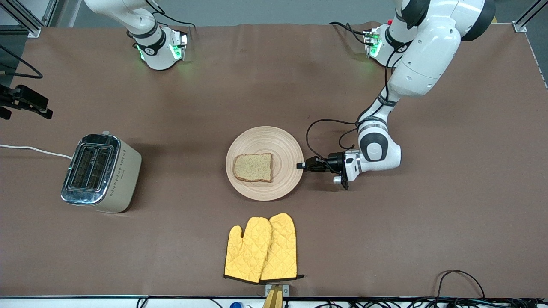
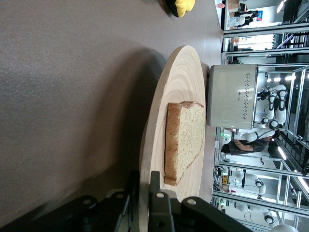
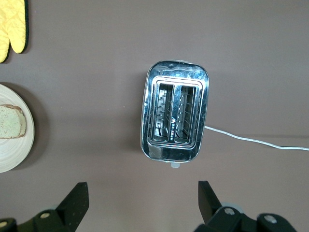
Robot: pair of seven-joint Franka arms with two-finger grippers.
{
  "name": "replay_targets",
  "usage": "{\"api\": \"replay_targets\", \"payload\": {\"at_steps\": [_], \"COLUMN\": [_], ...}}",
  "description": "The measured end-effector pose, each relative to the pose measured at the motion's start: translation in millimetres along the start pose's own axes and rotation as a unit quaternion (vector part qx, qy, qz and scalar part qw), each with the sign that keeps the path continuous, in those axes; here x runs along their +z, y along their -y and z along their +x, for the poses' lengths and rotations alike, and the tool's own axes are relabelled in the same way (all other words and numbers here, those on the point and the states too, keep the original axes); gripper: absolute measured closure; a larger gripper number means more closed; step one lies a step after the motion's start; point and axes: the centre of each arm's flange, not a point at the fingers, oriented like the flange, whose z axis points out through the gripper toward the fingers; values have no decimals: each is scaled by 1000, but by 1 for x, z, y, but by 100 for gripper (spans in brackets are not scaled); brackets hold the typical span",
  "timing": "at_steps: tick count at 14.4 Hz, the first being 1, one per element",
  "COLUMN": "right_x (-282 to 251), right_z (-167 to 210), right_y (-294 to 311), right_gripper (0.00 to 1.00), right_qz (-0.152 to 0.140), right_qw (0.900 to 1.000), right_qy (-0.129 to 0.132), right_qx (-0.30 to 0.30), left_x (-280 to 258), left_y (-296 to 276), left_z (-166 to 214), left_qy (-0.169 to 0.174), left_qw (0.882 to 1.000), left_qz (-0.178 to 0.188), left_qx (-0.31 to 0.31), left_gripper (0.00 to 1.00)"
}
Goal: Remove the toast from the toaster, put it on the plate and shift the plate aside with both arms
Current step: 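Slide the plate with toast away from the toaster with the left gripper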
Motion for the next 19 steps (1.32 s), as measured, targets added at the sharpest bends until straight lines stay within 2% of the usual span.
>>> {"api": "replay_targets", "payload": {"at_steps": [4,12,16,19], "right_x": [0,1,1,1], "right_z": [0,0,-1,0], "right_y": [0,-7,-8,-7], "right_gripper": [0,0,0,0], "right_qz": [0,0,0,0], "right_qw": [1000,1000,1000,1000], "right_qy": [0,1,1,1], "right_qx": [0,6,7,6], "left_x": [1,-6,-33,-88], "left_y": [2,-3,-37,-52], "left_z": [-1,8,29,55], "left_qy": [-3,-13,-4,-18], "left_qw": [1000,1000,998,996], "left_qz": [8,13,56,83], "left_qx": [0,-14,-20,1], "left_gripper": [90,90,90,90]}}
